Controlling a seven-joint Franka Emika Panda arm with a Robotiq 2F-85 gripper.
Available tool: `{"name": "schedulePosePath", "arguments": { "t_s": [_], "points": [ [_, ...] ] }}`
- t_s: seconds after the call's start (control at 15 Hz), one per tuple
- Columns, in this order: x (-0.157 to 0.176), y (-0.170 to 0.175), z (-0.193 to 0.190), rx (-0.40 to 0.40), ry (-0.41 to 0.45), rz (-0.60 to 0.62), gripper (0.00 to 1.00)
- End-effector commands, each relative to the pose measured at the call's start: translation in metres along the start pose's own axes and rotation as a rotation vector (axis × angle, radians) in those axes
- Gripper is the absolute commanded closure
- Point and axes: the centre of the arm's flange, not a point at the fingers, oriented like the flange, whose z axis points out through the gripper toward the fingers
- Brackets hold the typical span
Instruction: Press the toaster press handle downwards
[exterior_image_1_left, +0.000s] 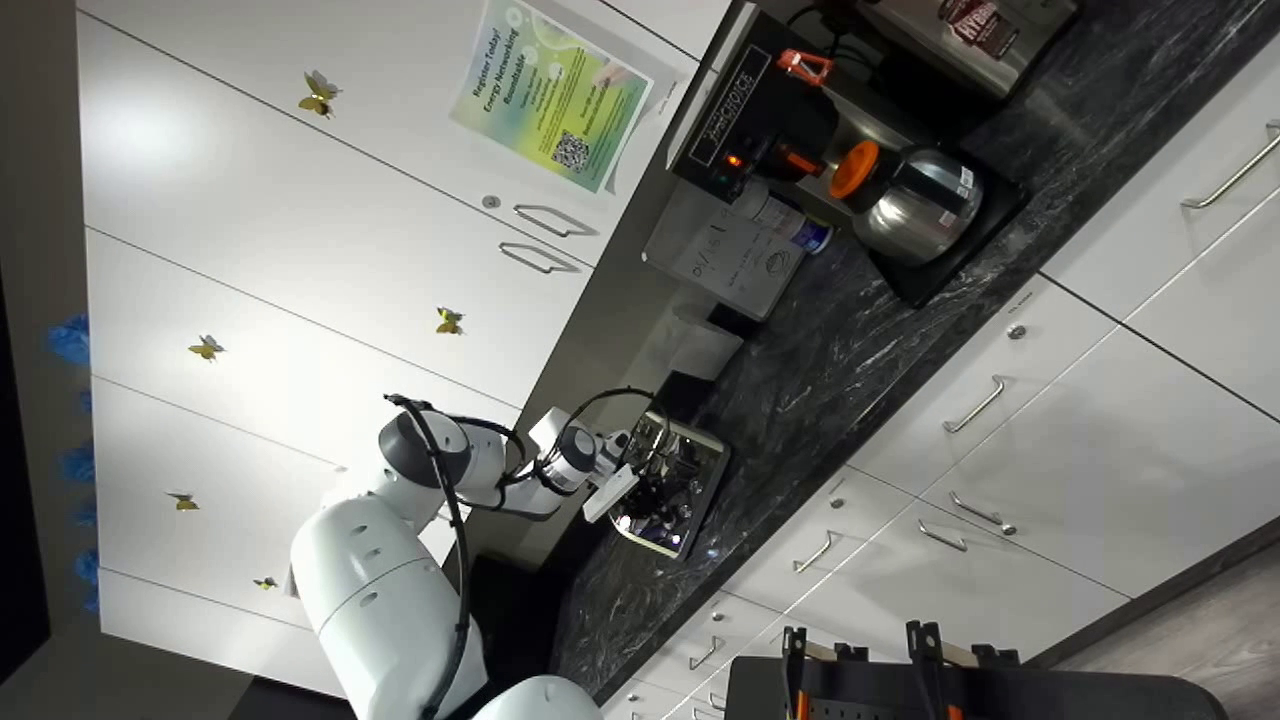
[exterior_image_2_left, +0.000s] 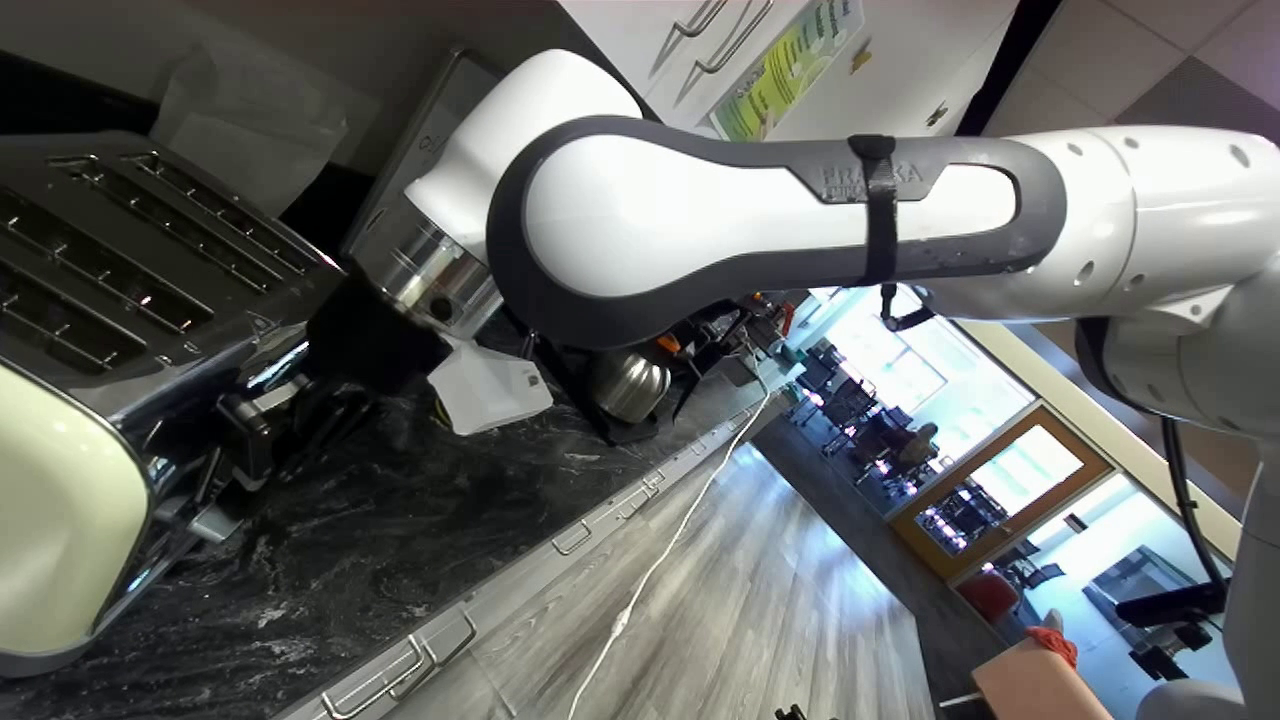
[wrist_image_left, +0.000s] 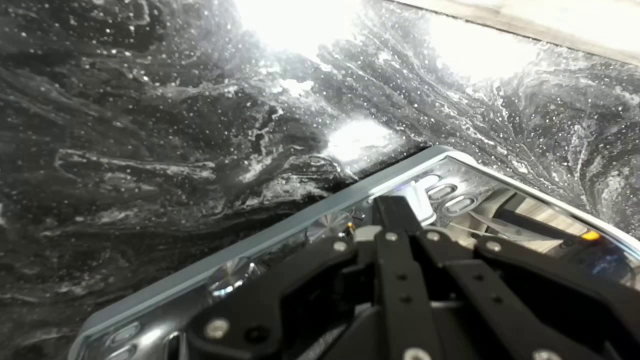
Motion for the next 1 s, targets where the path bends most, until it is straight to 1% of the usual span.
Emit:
{"name": "schedulePosePath", "arguments": {
  "t_s": [0.0,0.2,0.47,0.6,0.67,0.73,0.87,0.93],
  "points": [
    [0.017,0.014,0.03,0.014,0.054,0.006,1.0],
    [0.019,0.015,0.036,0.01,0.039,-0.002,1.0],
    [0.022,0.015,0.052,0.019,0.046,-0.008,1.0],
    [0.023,0.015,0.054,0.02,0.048,-0.01,1.0],
    [0.022,0.013,0.051,0.012,0.051,-0.008,1.0],
    [0.02,0.008,0.041,0.003,0.073,-0.004,1.0],
    [0.007,-0.007,0.01,-0.016,0.113,-0.001,1.0],
    [-0.006,-0.018,-0.01,-0.018,0.117,0.001,1.0]
  ]
}}
